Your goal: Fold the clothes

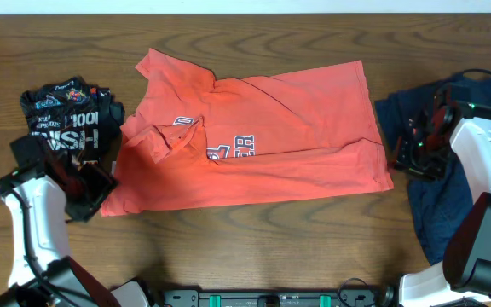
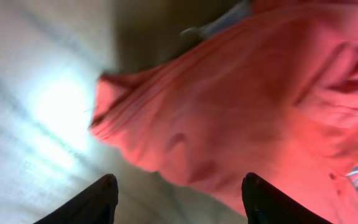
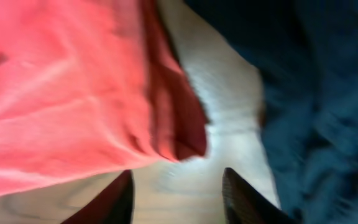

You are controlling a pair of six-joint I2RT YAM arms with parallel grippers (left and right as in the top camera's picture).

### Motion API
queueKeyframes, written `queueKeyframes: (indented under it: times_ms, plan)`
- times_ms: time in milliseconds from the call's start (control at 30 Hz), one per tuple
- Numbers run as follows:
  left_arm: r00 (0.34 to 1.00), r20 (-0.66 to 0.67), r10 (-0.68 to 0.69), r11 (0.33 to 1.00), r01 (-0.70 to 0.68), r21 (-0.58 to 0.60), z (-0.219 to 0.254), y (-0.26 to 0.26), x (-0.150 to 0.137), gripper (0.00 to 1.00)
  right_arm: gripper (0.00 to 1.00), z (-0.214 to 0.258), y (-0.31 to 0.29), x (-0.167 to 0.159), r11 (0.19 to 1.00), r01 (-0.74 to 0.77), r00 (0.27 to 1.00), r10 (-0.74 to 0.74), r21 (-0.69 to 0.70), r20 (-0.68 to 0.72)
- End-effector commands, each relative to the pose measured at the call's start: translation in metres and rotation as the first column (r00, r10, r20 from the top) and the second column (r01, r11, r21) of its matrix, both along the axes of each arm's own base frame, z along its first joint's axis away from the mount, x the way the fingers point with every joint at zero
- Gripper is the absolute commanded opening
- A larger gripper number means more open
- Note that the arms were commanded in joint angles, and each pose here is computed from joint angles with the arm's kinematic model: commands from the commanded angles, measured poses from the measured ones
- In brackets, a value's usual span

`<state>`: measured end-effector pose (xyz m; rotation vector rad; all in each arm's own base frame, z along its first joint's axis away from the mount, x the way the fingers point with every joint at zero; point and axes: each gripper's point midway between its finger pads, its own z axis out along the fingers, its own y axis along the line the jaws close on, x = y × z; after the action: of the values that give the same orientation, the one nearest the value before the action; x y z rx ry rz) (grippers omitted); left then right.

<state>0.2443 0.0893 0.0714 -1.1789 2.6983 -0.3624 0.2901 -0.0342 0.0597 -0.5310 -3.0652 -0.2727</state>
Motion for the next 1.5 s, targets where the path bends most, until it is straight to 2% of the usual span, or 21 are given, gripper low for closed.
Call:
queueKeyframes:
  times_ms: [0, 200, 267, 433, 533, 567, 633, 667, 700, 733, 833, 933, 1100, 1467]
  plan:
    - [0.992, 0.087, -0.090, 0.996, 0.087, 0.036, 0.021, -0.015, 0.022, 0.65, 0.52, 0.009, 0.018, 0.007, 0.997, -0.068, 0.997, 0.066, 0.039, 0.050]
    - [0.976, 0.042, -0.216, 0.975, 0.213, 0.060, 0.009, -0.046, 0.025, 0.66, 0.59, -0.006, 0.006, -0.007, 0.995, -0.034, 0.999, 0.032, -0.098, -0.027]
    - [0.971, 0.002, -0.239, 0.968, 0.238, 0.084, -0.001, -0.048, 0.023, 0.67, 0.59, -0.016, 0.007, -0.012, 0.995, -0.033, 0.999, 0.030, -0.099, -0.031]
    - [0.962, -0.049, -0.270, 0.960, 0.273, 0.061, -0.020, -0.058, 0.020, 0.67, 0.60, -0.040, 0.010, -0.015, 0.995, -0.025, 1.000, 0.025, -0.092, -0.003]
    - [0.956, -0.080, -0.283, 0.957, 0.287, 0.044, -0.031, -0.061, 0.020, 0.67, 0.56, -0.051, 0.018, -0.015, 0.997, -0.031, 0.999, 0.033, -0.066, 0.020]
    - [0.954, -0.094, -0.284, 0.957, 0.289, 0.036, -0.035, -0.062, 0.019, 0.67, 0.51, -0.053, 0.019, -0.016, 0.998, -0.033, 0.999, 0.034, -0.061, 0.022]
    - [0.951, -0.122, -0.285, 0.957, 0.290, 0.020, -0.042, -0.062, 0.016, 0.67, 0.35, -0.055, 0.020, -0.019, 0.998, -0.036, 0.999, 0.036, -0.057, 0.013]
    - [0.949, -0.136, -0.285, 0.957, 0.289, 0.011, -0.046, -0.063, 0.014, 0.67, 0.19, -0.055, 0.021, -0.022, 0.998, -0.036, 0.999, 0.036, -0.055, 0.001]
    - [0.946, -0.152, -0.286, 0.957, 0.290, 0.003, -0.049, -0.063, 0.012, 0.67, 0.08, -0.055, 0.021, -0.026, 0.998, -0.036, 0.999, 0.036, -0.053, -0.012]
    - [0.944, -0.164, -0.287, 0.957, 0.290, -0.004, -0.052, -0.064, 0.010, 0.67, 0.01, -0.055, 0.021, -0.028, 0.998, -0.037, 0.999, 0.036, -0.052, -0.023]
    - [0.936, -0.200, -0.288, 0.957, 0.289, -0.025, -0.059, -0.065, 0.005, 0.68, 0.01, -0.055, 0.017, -0.039, 0.997, -0.031, 0.997, 0.026, -0.076, -0.067]
    - [0.924, -0.249, -0.291, 0.956, 0.287, -0.053, -0.063, -0.067, -0.006, 0.67, 0.01, -0.054, -0.004, -0.055, 0.976, 0.063, 0.986, -0.093, -0.207, -0.140]
    - [0.891, -0.345, -0.296, 0.955, 0.279, -0.097, -0.060, -0.071, -0.032, 0.67, 0.01, -0.048, -0.026, -0.078, 0.934, 0.106, 0.960, -0.186, -0.340, -0.211]
    - [0.858, -0.417, -0.300, 0.954, 0.268, -0.133, -0.049, -0.075, -0.056, 0.63, 0.03, -0.045, -0.024, -0.087, 0.936, 0.105, 0.950, -0.194, -0.335, -0.245]
